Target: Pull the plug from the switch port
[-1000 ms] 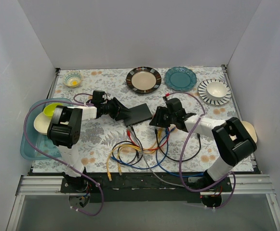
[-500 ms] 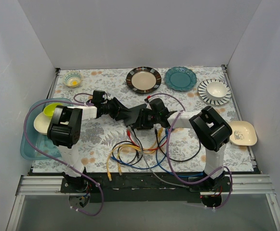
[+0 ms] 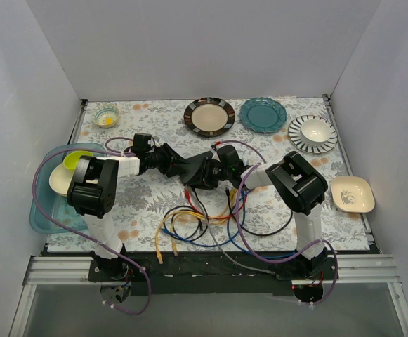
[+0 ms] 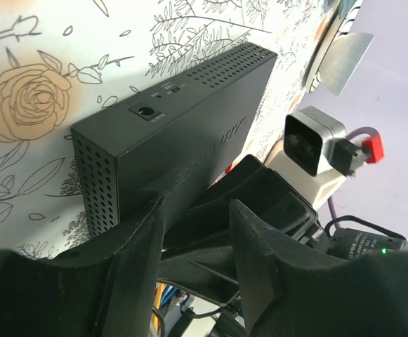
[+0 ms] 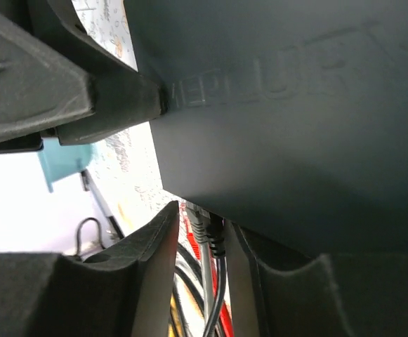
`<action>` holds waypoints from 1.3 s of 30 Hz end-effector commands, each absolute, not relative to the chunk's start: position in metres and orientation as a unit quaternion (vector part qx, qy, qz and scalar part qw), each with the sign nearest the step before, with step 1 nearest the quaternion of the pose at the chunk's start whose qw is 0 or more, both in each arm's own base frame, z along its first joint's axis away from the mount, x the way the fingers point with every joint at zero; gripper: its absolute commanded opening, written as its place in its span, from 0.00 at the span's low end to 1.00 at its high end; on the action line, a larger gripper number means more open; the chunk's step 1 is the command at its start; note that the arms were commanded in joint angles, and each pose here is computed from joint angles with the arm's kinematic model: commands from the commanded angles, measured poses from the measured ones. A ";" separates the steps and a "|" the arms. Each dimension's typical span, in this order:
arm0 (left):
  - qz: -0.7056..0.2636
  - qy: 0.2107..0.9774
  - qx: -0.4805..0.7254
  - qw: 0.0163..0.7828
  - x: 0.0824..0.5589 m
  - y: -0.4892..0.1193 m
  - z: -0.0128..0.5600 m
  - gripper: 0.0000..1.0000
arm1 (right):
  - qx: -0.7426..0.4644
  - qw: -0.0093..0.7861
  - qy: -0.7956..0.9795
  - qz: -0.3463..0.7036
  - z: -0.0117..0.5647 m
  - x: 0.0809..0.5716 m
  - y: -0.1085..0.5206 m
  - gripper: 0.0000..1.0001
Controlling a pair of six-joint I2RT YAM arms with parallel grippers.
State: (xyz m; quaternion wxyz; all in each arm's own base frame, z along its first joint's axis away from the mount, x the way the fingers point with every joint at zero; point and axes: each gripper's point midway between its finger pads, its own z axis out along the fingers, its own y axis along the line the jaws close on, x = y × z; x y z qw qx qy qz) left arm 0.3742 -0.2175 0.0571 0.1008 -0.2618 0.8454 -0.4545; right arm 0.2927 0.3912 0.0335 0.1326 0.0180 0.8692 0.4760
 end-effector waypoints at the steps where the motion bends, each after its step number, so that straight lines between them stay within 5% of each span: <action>1: -0.391 0.868 -0.289 0.100 0.359 -0.195 0.028 0.42 | 0.069 0.112 0.866 0.482 0.017 0.294 0.389 0.39; 21: -0.392 0.870 -0.283 0.096 0.352 -0.195 0.026 0.41 | 0.159 0.096 0.831 0.524 0.016 0.298 0.385 0.33; 29: -0.393 0.871 -0.276 0.105 0.351 -0.194 0.030 0.41 | 0.178 0.081 0.831 0.521 0.010 0.298 0.386 0.23; 39: -0.393 0.871 -0.278 0.101 0.347 -0.193 0.027 0.41 | 0.175 0.079 0.831 0.522 0.008 0.298 0.387 0.37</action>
